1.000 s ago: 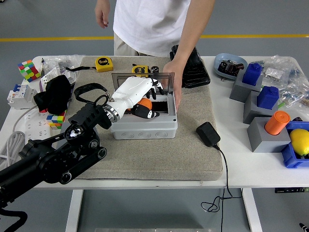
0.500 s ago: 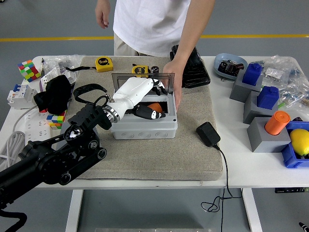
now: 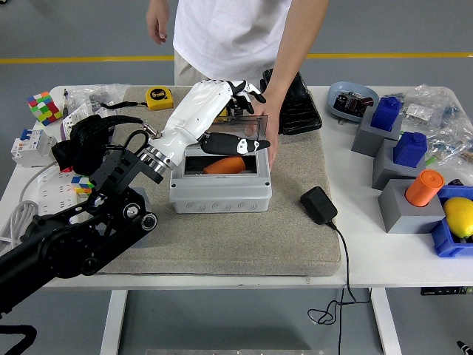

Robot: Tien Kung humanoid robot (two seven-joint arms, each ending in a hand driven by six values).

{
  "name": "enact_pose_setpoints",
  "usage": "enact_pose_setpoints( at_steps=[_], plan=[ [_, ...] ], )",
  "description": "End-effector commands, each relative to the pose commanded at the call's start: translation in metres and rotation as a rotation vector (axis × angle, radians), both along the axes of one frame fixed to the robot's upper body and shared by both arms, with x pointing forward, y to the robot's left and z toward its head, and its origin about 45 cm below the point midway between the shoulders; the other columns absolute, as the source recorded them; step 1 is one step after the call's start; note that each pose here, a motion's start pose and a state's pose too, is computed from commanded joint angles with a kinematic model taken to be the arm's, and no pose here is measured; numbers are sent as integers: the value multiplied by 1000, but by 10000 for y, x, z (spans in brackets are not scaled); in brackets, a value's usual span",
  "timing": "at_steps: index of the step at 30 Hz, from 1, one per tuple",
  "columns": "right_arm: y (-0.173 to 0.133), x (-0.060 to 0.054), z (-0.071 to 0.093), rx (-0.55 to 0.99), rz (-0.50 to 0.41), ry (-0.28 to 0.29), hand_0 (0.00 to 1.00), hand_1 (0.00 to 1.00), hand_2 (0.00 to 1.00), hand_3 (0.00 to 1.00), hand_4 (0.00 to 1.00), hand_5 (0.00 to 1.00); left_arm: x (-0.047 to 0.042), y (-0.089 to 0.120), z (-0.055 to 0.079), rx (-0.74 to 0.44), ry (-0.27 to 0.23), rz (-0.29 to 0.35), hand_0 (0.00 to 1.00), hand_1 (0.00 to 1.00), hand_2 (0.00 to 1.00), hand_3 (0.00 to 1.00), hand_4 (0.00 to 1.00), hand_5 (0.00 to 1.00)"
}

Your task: Fetch the battery,place it into the box,close the lid of the box

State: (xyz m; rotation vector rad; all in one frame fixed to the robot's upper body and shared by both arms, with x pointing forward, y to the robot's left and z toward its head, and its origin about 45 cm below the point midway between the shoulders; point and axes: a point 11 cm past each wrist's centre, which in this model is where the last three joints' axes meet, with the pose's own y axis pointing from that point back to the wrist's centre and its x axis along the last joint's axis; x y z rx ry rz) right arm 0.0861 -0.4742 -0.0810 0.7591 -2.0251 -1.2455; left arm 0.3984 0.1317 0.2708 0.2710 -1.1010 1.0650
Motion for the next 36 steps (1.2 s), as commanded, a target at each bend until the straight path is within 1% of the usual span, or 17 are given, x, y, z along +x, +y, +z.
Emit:
enact_pose_setpoints(
  at_steps=[2,3,5,7,8,9,10,14,15,17,20,21,23,26,27,29,36],
  plan=[
    [2,-1,-1,0,-1,0,639,654,651,530,951,416,45,36,-39,8,36,17,385,552,538,610,998,534],
    [1,-2,-1,0,-1,1,641,652,650,530,950,417,76,60,-78,11,74,31,752,815,817,826,998,956],
    [1,-5,-2,0,-2,2,641,652,650,530,950,417,129,107,-169,29,151,57,752,815,817,826,998,956],
    [2,-6,-3,0,-2,1,641,652,650,530,950,417,157,145,-244,51,199,78,752,815,817,826,998,956],
    [4,-7,-3,0,-2,1,641,652,650,530,950,417,164,159,-269,58,212,85,752,815,817,826,998,956],
    [5,-8,-4,0,-2,2,640,652,650,530,950,417,172,180,-306,70,228,96,819,869,861,855,998,998],
    [5,-8,-4,0,-2,1,640,652,650,530,950,417,174,192,-327,76,236,102,819,869,861,855,998,998],
    [3,-13,-4,1,-2,2,640,652,650,530,950,417,144,201,-374,88,256,106,819,869,861,855,998,998],
    [1,-16,-4,1,-1,2,640,652,650,530,950,416,131,196,-380,88,258,103,805,847,828,830,998,998],
    [-3,-20,-3,0,-1,3,640,652,650,530,950,416,104,187,-395,91,264,99,805,847,828,830,998,998],
    [-10,-22,0,0,-1,3,640,652,650,530,950,416,51,173,-446,100,279,90,805,847,828,830,998,998],
    [-11,-21,1,-1,-1,3,640,652,650,530,950,415,39,171,-465,104,285,89,787,824,808,818,998,998],
    [-8,-19,0,0,-2,1,640,652,650,530,950,415,6,176,-522,116,304,87,787,824,808,818,998,998],
    [-8,-13,1,-1,-2,0,640,652,650,530,950,415,-36,194,-580,128,319,85,787,824,808,818,998,998],
    [-9,-13,2,-1,-3,0,640,652,650,530,950,414,-47,202,-593,130,324,85,757,795,786,796,998,998],
    [-12,-11,3,-2,-2,-1,640,652,650,530,950,414,-74,222,-622,135,333,85,757,795,786,796,998,998],
    [-25,-19,8,-4,1,3,640,652,650,530,950,414,-220,269,-671,123,359,68,738,780,774,782,998,998]
  ],
)
